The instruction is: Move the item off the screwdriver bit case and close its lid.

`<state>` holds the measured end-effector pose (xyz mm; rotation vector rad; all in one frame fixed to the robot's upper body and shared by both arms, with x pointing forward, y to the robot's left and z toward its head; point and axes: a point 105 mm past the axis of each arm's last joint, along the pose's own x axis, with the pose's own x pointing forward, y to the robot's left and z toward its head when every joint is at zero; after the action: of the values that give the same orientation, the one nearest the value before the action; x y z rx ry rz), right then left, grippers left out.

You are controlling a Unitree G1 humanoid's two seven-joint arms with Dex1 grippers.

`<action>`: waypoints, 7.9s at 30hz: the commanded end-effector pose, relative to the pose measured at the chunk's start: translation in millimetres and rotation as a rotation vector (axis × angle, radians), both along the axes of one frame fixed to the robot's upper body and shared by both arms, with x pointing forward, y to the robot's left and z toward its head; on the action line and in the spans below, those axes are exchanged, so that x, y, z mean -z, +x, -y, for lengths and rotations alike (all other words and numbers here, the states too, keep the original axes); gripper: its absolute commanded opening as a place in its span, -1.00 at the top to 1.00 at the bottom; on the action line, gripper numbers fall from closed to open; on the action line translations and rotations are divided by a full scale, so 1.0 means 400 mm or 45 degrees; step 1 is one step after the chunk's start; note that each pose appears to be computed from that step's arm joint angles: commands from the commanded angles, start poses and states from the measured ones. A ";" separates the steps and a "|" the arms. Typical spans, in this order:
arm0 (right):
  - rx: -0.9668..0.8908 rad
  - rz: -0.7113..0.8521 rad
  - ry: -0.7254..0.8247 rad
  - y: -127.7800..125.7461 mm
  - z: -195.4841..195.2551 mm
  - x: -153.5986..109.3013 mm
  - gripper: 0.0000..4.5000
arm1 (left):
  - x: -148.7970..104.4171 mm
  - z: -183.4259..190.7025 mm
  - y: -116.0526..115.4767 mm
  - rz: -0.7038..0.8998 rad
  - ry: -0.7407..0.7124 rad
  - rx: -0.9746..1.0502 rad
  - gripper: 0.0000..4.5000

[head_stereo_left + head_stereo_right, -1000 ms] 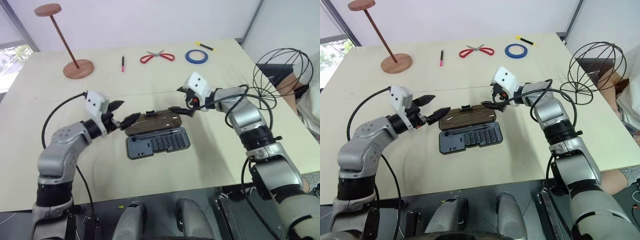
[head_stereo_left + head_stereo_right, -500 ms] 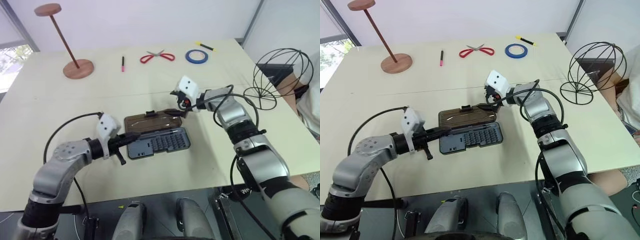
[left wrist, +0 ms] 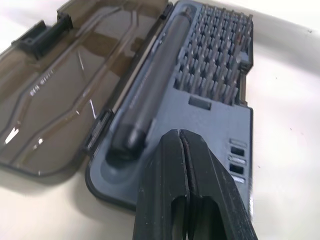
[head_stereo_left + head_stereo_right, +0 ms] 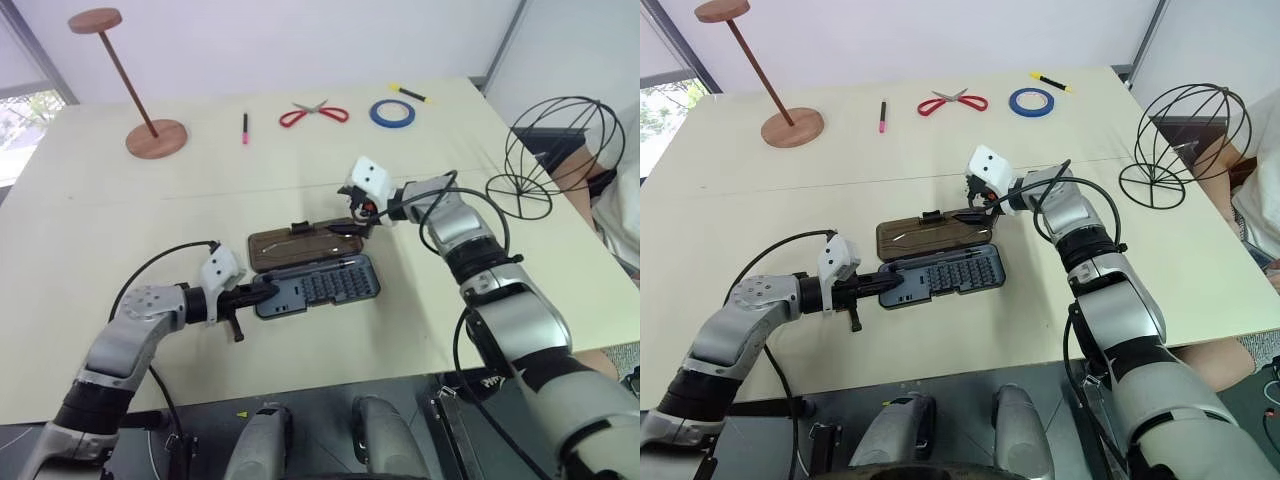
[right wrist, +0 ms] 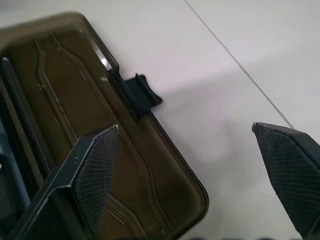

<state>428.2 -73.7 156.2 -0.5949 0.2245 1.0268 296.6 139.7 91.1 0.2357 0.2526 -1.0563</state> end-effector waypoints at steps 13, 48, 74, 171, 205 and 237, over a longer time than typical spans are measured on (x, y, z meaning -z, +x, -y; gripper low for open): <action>0.028 -0.112 -0.036 0.020 0.005 0.006 -1.00 | 0.058 0.003 -0.015 -0.058 0.048 0.010 0.99; 0.174 -0.121 -0.088 0.039 -0.013 0.052 0.99 | 0.056 -0.007 -0.028 0.009 0.049 -0.090 1.00; -0.016 0.948 -0.218 0.007 0.001 -0.125 1.00 | 0.032 -0.004 0.026 0.072 0.000 -0.155 1.00; -0.225 1.033 -0.337 -0.164 -0.030 -0.125 1.00 | -0.091 -0.143 0.250 0.127 -0.182 -0.424 1.00; -0.008 0.727 -0.226 -0.148 0.103 -0.153 -0.99 | -0.162 -0.192 0.039 0.092 -0.008 -0.165 1.00; -0.188 -0.973 0.390 -0.510 -0.144 0.055 0.96 | -0.138 0.028 0.235 0.043 0.089 0.225 1.00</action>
<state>222.4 -20.1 136.6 0.0700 0.6712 1.4208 388.7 131.5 135.9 0.3045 0.2751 -1.2000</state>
